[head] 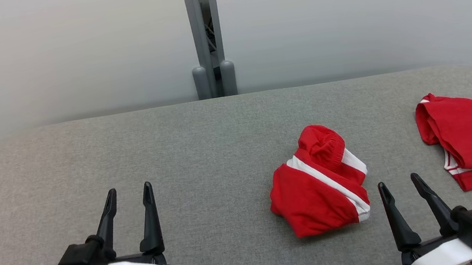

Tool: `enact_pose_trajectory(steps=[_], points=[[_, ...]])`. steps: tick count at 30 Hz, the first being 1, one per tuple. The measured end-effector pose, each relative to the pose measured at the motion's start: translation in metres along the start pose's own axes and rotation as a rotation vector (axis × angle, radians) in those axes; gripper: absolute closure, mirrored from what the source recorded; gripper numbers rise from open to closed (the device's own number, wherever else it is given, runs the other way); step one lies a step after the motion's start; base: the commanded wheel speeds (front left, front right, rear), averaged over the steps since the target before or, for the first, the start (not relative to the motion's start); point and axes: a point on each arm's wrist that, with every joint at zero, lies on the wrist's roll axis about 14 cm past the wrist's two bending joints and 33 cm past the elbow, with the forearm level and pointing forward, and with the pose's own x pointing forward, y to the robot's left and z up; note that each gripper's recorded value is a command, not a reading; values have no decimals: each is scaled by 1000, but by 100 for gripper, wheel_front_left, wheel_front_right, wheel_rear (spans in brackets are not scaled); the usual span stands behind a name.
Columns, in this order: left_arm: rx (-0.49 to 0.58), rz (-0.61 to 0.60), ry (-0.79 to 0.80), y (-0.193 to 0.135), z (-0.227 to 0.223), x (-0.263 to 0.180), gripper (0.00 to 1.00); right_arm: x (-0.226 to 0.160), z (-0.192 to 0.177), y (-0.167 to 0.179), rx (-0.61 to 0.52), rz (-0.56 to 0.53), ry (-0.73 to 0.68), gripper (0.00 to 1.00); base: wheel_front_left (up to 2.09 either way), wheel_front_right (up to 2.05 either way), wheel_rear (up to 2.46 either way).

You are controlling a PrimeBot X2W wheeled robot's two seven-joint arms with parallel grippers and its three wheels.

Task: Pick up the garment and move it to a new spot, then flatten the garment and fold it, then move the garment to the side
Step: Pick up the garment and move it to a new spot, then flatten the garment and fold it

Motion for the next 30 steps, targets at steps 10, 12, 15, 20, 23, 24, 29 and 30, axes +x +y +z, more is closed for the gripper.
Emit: enact_pose_trajectory(steps=[10,12,15,20,23,24,29,30], points=[[143,61,-36,19,10,-44,0,-14,-7,3,-10,5,22,0,0,0,0],[152,69,-31,21,9,-50,0,-18,-9,3,-11,3,28,0,0,0,0],[174,65,-15,21,3,-57,0,-21,-10,1,-12,-4,31,0,0,0,0],[179,43,-6,15,0,-58,0,-23,-10,-2,-10,-13,31,0,0,0,0],[177,29,-1,12,-2,-57,0,-24,-9,-3,-8,-18,29,0,0,0,0],[177,26,2,11,-3,-57,0,-25,-9,-3,-8,-19,30,0,0,0,0],[171,-10,31,2,-13,-55,0,-26,-9,-9,-12,-38,30,0,0,0,0],[167,-26,36,-2,-15,-54,0,-26,-9,-11,-14,-44,30,0,0,0,0]])
